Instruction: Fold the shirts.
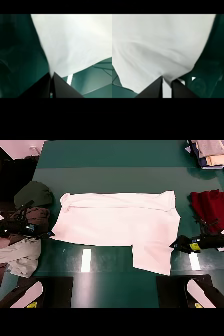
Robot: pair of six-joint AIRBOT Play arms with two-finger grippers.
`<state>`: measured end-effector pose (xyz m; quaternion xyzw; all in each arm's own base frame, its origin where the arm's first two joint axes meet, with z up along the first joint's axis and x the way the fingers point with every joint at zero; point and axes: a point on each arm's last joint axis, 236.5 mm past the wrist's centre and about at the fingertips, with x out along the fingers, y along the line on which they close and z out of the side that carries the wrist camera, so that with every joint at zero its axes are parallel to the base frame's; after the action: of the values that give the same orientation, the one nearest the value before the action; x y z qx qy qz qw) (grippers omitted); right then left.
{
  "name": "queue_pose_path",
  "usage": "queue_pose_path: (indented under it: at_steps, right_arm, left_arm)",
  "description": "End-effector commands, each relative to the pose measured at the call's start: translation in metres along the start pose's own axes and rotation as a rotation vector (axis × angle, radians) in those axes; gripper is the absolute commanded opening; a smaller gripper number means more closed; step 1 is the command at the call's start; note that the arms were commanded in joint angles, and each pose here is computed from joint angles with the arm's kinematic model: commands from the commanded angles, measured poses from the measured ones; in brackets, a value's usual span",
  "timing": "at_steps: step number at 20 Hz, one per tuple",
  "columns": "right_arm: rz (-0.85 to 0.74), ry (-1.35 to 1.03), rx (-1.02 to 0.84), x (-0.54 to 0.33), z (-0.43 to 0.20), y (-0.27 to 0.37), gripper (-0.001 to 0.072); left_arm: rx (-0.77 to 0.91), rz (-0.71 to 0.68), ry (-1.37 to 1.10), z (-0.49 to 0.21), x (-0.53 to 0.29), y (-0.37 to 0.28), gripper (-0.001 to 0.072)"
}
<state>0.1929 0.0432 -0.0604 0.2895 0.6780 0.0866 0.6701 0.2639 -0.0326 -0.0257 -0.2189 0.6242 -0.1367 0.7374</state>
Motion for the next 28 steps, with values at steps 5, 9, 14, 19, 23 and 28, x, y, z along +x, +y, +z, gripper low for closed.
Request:
queue_pose_path:
  at_steps: [5,9,14,19,23,28]
  right_arm:
    - [-0.052,0.108,-0.172,-0.022,-0.022,0.017,0.0018]
    - [-0.287,0.056,-0.174,-0.088,-0.033,-0.002,0.0017]
    - [-0.3,-0.021,-0.207,-0.114,-0.019,0.013,0.0017]
    - [-0.3,-0.088,-0.247,-0.12,0.048,0.025,0.0017]
    - [-0.3,-0.086,-0.286,-0.114,0.096,0.037,0.0017]
    - [-0.3,-0.099,-0.305,-0.111,0.144,0.047,0.0017]
  left_arm:
    - [0.017,-0.037,0.134,-0.037,-0.009,-0.014,0.0022]
    - [0.051,-0.042,0.131,-0.066,-0.041,-0.041,0.0023]
    - [0.018,-0.039,0.118,-0.08,-0.054,-0.052,0.0023]
    - [0.013,-0.103,-0.193,-0.005,-0.057,-0.067,0.0023]
    - [-0.023,-0.148,-0.264,0.025,-0.052,-0.067,0.0023]
    - [-0.048,-0.139,-0.318,0.07,-0.055,-0.056,0.0023]
